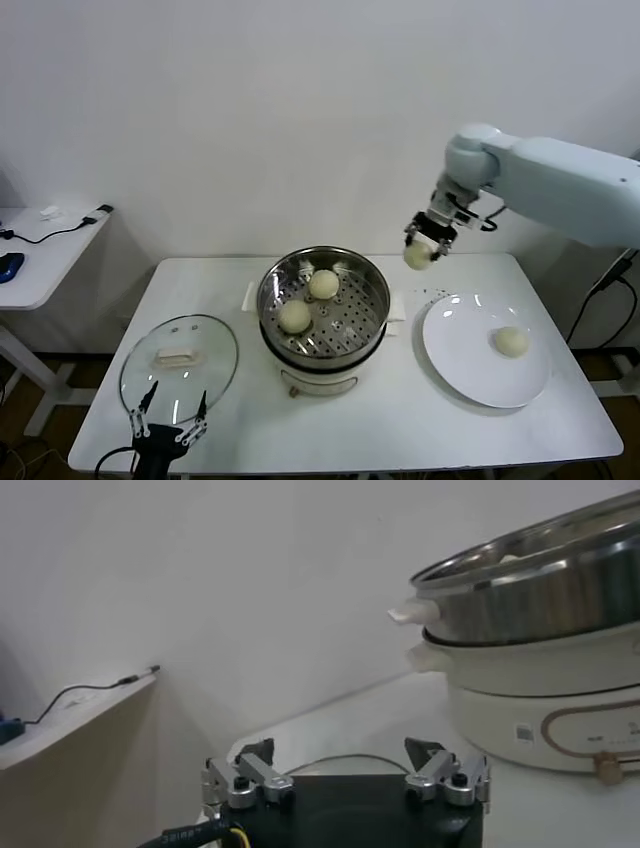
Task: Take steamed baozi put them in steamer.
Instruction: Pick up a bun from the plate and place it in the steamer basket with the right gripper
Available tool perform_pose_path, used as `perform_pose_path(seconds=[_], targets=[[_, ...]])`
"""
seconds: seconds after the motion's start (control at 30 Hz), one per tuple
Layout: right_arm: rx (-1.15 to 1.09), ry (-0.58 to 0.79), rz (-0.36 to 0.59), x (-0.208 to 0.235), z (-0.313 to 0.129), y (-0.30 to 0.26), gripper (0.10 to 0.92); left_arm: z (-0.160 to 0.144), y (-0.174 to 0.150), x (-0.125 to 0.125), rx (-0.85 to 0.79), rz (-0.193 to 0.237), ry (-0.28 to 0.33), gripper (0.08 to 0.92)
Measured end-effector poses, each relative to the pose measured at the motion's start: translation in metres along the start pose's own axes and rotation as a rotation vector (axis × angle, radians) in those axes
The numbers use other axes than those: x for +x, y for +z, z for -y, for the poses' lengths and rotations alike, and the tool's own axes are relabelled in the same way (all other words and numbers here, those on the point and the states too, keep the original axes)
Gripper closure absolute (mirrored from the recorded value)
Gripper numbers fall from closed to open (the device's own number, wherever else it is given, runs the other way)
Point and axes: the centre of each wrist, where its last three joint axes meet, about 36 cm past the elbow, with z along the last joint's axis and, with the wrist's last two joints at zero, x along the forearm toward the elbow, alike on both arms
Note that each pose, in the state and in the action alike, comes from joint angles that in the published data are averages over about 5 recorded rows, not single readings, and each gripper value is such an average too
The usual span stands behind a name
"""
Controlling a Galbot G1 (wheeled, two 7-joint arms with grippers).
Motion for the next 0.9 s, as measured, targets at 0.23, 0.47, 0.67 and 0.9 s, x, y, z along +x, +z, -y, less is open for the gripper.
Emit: perform_pose_path(seconds=[0.23, 0.47, 0.67, 0.9], targets=[[0.251, -0.032, 0.016, -0.010, 0.068, -0.055, 0.437, -0.003, 0.001, 0.000, 0.006, -0.006, -0.011, 0.177], [0.418, -0.080, 0.057, -0.048, 0.103, -0.102, 0.437, -0.005, 0.002, 0.002, 0.018, -0.015, -0.028, 0.177], [0.497, -0.113, 0.104, -0.081, 0.110, -0.131, 0.437, -0.007, 0.003, 0.004, 0.026, -0.021, -0.036, 0.177], [0.542, -0.127, 0.160, -0.108, 0.111, -0.155, 0.437, -0.008, 0.005, 0.005, 0.028, -0.029, -0.037, 0.177]])
